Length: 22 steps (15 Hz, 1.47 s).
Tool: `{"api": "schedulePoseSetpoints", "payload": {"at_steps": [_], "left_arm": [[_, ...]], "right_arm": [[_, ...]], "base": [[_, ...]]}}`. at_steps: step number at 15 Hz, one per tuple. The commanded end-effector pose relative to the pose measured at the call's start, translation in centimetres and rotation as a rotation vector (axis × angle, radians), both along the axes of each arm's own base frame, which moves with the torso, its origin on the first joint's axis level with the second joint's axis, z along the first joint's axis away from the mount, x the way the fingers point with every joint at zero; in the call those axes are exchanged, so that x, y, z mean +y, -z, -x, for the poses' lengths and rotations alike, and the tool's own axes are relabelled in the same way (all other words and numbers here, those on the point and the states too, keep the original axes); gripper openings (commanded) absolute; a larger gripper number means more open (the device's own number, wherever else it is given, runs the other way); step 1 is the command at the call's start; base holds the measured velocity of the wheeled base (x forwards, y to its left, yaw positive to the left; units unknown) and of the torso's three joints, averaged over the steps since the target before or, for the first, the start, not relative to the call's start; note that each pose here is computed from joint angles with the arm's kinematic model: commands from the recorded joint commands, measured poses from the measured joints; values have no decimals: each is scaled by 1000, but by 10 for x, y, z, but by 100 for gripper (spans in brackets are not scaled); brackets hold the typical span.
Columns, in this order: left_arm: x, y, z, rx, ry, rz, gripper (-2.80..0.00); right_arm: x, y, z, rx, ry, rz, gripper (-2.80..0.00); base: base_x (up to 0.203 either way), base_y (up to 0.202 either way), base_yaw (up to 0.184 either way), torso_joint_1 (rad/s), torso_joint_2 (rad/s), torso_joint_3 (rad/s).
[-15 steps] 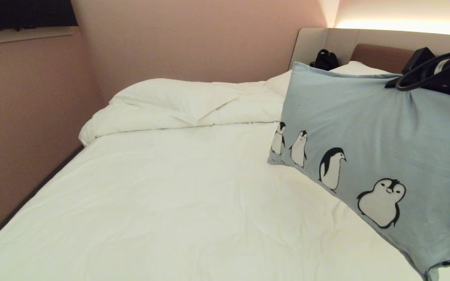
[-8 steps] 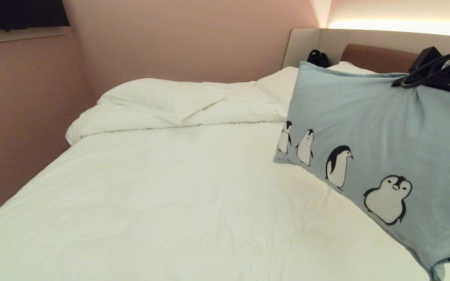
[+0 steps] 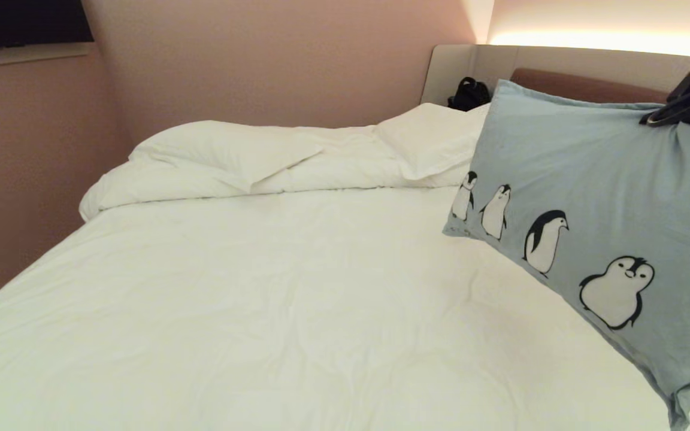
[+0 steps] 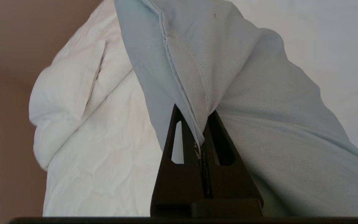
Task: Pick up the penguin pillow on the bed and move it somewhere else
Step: Move to the head of the bed, then place the pillow at the bedside
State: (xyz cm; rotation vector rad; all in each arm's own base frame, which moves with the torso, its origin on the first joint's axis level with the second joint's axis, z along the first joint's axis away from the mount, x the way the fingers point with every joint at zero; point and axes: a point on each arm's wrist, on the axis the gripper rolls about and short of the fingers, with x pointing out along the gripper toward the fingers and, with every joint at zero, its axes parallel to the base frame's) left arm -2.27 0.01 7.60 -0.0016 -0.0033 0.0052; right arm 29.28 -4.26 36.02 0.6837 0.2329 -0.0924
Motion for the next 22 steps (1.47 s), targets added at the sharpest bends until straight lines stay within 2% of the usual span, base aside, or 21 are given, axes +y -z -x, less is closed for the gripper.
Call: {"api": "schedulePoseSetpoints", "payload": {"at_steps": [1,3,10,16,18,22], "left_arm": [[0,0,0,0,-1,0,-280],[0,0,0,0,-1,0,-280],[0,0,0,0,-1,0,-280],[0,0,0,2,-1,1,-280],[0,0,0,2,-2,1,-280],[0,0,0,2,-1,1,-280]], "right_arm": [[-10,-1,1,-17,-12,-14,-280],[-22,0,3,-21,-28,-32,-280],[-38,6,-7,-18,11,-34,-280],[-83,27,-34,-55,104,-33,-280],[-100,31,-39,-88,109,-81,-280],[-128,45,-54,-80,43,-257,-280]], "base": [[0,-194,2,7,4,-1],[0,-193,2,-1,2,2],[0,-193,0,2,3,4],[0,-164,0,4,4,2],[0,0,0,0,0,0],[0,0,0,0,0,0]]}}
